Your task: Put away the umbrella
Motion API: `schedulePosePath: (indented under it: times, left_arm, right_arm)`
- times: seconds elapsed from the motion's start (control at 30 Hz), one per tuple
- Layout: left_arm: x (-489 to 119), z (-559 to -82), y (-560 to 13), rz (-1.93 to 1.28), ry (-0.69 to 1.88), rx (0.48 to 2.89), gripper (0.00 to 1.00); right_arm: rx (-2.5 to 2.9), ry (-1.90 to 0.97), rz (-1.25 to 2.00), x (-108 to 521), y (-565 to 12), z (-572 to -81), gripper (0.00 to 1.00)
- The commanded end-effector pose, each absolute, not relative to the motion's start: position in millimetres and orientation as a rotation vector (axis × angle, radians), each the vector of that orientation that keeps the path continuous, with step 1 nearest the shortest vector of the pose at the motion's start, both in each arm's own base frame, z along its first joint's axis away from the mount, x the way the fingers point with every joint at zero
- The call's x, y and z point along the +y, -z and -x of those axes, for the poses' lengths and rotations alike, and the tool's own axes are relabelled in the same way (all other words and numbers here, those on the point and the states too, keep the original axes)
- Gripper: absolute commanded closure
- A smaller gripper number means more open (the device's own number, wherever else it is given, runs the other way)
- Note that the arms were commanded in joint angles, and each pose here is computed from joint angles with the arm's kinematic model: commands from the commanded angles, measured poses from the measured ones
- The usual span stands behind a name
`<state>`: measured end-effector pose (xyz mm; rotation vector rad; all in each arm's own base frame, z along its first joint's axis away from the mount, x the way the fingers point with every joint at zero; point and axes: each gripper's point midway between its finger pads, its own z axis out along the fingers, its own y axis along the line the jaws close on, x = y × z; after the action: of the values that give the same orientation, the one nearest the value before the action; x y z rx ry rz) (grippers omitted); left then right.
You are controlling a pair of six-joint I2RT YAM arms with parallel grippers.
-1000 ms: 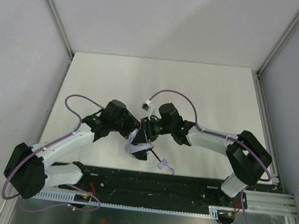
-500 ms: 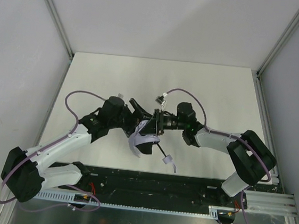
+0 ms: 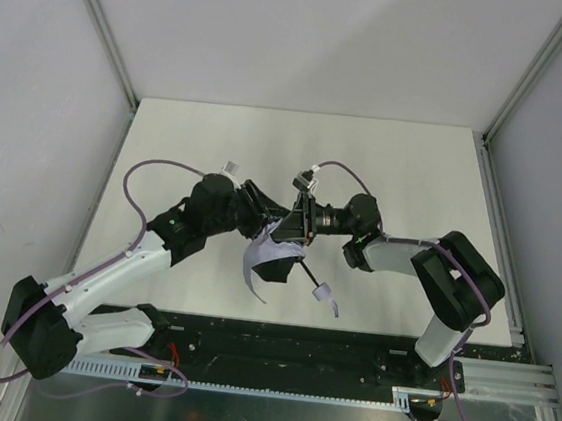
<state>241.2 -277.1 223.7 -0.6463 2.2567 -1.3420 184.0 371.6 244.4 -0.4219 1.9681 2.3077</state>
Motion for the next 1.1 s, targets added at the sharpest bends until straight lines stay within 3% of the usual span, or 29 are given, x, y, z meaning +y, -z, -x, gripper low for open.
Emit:
schedulePosePath:
  times: [0.0,0.1,0.13,0.2,0.53,0.77,0.9,1.07]
  left_arm:
    - [-270.1,-256.1,-256.5,0.618,1.319,2.104,1.0]
    - [-252.9,-271.1,-271.7,0.644,1.237,1.99,1.0]
    - [-246.7,-276.1,-279.1,0.654,1.217,1.947,1.0]
    - [-235.8,-284.5,-297.0,0.673,1.212,1.841,1.0]
    - [-216.7,-299.5,-421.4,0.561,1.403,1.363,1.0]
    - [-179.9,-292.0,-491.4,0.537,1.387,1.084,1.0]
    - [-166.3,-279.8,-532.7,0.501,1.412,0.955,1.0]
    - [-162.6,-265.5,-557.2,0.464,1.479,0.865,1.0]
  right_arm:
    - [1.79,-2.286,0.521,359.6,-273.7,-183.6,0.69]
    - [1.931,-2.091,0.411,361.1,-253.4,-202.0,0.22]
    - [1.962,-2.002,0.387,359.5,-250.1,-207.8,0.11]
    - [2.033,-1.829,0.34,350.5,-248.7,-214.9,0.03]
    - [1.994,-1.339,0.201,284.6,-327.0,-245.0,0.01]
    - [1.936,-1.03,-0.28,195.6,-343.5,-270.9,0.01]
    - [2.006,-1.066,-0.675,172.8,-311.2,-276.6,0.01]
    - [2.166,-1.328,-0.9,213.3,-276.0,-261.1,0.05]
